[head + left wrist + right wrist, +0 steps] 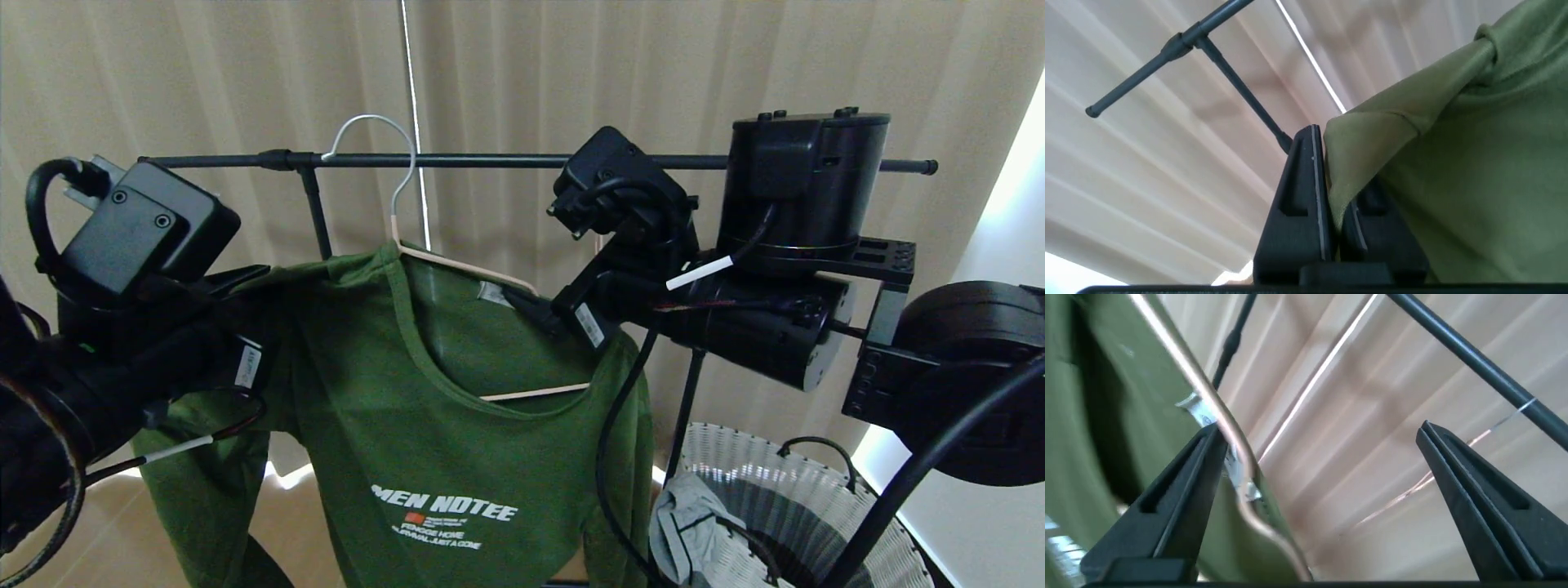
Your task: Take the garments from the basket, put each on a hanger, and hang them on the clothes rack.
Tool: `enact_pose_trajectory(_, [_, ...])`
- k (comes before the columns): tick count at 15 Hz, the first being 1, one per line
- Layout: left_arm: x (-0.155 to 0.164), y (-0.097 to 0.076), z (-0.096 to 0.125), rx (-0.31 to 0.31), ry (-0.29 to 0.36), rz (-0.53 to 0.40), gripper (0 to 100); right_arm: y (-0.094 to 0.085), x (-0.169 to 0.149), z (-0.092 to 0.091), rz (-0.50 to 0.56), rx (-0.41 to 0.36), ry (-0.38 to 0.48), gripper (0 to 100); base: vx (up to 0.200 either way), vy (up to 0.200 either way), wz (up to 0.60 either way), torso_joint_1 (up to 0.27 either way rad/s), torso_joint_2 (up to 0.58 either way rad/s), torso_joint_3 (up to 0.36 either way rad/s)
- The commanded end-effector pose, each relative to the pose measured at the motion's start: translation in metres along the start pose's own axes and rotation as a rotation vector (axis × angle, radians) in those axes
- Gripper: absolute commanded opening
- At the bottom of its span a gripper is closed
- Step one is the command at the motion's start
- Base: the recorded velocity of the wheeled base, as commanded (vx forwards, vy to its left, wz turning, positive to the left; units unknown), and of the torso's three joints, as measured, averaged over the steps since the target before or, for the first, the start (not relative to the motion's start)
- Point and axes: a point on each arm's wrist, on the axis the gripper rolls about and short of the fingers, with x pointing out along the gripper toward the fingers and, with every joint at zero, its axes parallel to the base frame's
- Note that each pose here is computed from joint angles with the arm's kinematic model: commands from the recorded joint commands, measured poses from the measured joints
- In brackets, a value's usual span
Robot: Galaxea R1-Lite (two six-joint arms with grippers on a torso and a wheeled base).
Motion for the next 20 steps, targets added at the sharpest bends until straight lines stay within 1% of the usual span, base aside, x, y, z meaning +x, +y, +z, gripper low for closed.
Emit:
enact_pose_trajectory(1, [-0.003, 0.000, -0.001, 0.000, -0.003, -0.005, 0, 0.002, 0.004, -0.003, 0.003, -0.005, 0.009, 100, 0.000, 0.000, 0.00, 0.000, 0.00, 0.000])
enact_pose_trajectory(4, [-0.008, -0.005, 0.003, -0.002, -0.030, -0.033, 0, 0.005, 0.010, -0.006, 0.012, -0.016, 0.016, 100, 0.000, 0.000, 0.00, 0.000, 0.00, 0.000])
enact_pose_trajectory(7, [-0.009, -0.006, 0.004, -0.002, -0.036, -0.040, 0, 0.008, 0.017, -0.008, 0.000, -0.027, -0.012, 100, 0.000, 0.000, 0.00, 0.000, 0.00, 0.000])
enact_pose_trajectory(12, [-0.009, -0.006, 0.004, 0.000, -0.038, -0.041, 0, 0.012, 0.016, -0.007, 0.009, -0.034, -0.018, 100, 0.000, 0.000, 0.00, 0.000, 0.00, 0.000])
enact_pose_trajectory(13, [-0.009, -0.006, 0.004, 0.000, -0.038, -0.041, 0, 0.014, 0.016, -0.007, 0.013, -0.035, -0.020, 0, 0.000, 0.000, 0.00, 0.000, 0.00, 0.000])
enact_pose_trajectory(20, [-0.010, -0.007, 0.001, 0.003, -0.030, -0.046, 0, 0.015, 0.015, -0.006, 0.017, -0.037, -0.023, 0, 0.000, 0.000, 0.00, 0.000, 0.00, 0.000])
